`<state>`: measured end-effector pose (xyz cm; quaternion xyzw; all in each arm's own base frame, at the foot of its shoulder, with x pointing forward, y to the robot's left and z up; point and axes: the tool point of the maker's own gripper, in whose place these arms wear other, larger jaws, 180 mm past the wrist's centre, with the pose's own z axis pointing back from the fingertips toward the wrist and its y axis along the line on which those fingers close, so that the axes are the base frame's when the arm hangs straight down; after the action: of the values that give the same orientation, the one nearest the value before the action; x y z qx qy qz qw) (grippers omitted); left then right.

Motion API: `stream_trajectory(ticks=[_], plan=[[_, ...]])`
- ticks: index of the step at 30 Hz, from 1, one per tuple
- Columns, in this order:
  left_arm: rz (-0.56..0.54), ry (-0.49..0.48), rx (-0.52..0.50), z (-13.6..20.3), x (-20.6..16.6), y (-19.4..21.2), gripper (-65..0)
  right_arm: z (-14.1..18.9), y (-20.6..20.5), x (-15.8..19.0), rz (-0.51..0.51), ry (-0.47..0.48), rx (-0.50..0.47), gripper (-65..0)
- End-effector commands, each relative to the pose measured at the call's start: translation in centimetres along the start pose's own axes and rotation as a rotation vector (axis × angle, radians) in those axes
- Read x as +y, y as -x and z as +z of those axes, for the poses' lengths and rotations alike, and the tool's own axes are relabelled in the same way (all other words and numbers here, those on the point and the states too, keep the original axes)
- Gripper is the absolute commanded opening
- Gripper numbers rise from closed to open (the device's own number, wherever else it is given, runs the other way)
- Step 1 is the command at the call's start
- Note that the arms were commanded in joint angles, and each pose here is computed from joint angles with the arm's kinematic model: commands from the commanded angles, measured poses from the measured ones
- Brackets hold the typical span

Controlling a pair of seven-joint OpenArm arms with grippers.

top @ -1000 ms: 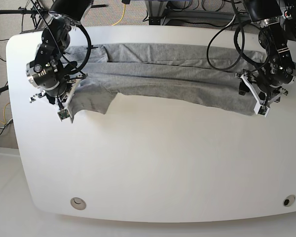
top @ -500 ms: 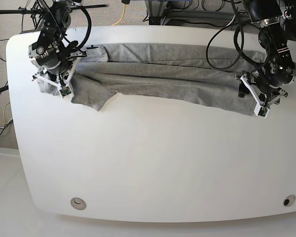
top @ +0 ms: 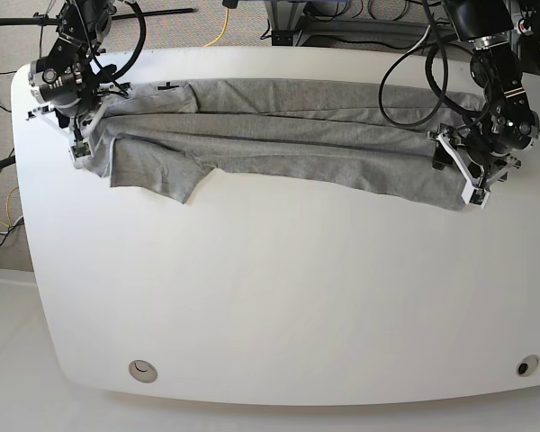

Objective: Fold the T-shirt properly
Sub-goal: 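Fold the sleeve flap onto the shirt body with the right gripper and release, then pinch the strip end beside the sleeve with the right gripper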

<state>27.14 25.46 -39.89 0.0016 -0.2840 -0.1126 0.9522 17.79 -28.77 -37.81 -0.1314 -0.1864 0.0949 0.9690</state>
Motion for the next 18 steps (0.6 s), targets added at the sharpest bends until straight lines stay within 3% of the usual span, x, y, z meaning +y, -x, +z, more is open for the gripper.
stream_trajectory(ticks=[1, 6, 9, 12, 16, 18], plan=[[-0.003, -0.011, -0.043, 0.3, 0.6, -1.3, -25.0, 0.5, -0.6, -1.1, 0.009, 0.031, -0.022, -62.1], [-0.003, -0.009, -0.04, 0.2, 0.6, -1.2, -25.0, 0.5, -1.5, -1.2, 0.005, 0.028, -0.045, -60.7], [-0.003, -0.009, -0.039, 0.2, 0.6, -1.2, -25.0, 0.6, -3.4, -1.3, -0.007, 0.032, -0.09, -54.5], [-0.002, -0.008, -0.04, 0.2, 0.5, -1.2, -25.0, 0.9, -5.8, -1.5, -0.027, 0.037, -0.145, -39.9], [-0.004, -0.008, -0.039, 0.2, 0.6, -1.2, -25.0, 1.2, -8.5, -1.4, -0.054, 0.033, -0.212, -15.9], [-0.004, -0.008, -0.037, 0.2, 0.6, -1.1, -25.0, 1.4, -9.4, -1.4, -0.063, 0.03, -0.232, -12.6]])
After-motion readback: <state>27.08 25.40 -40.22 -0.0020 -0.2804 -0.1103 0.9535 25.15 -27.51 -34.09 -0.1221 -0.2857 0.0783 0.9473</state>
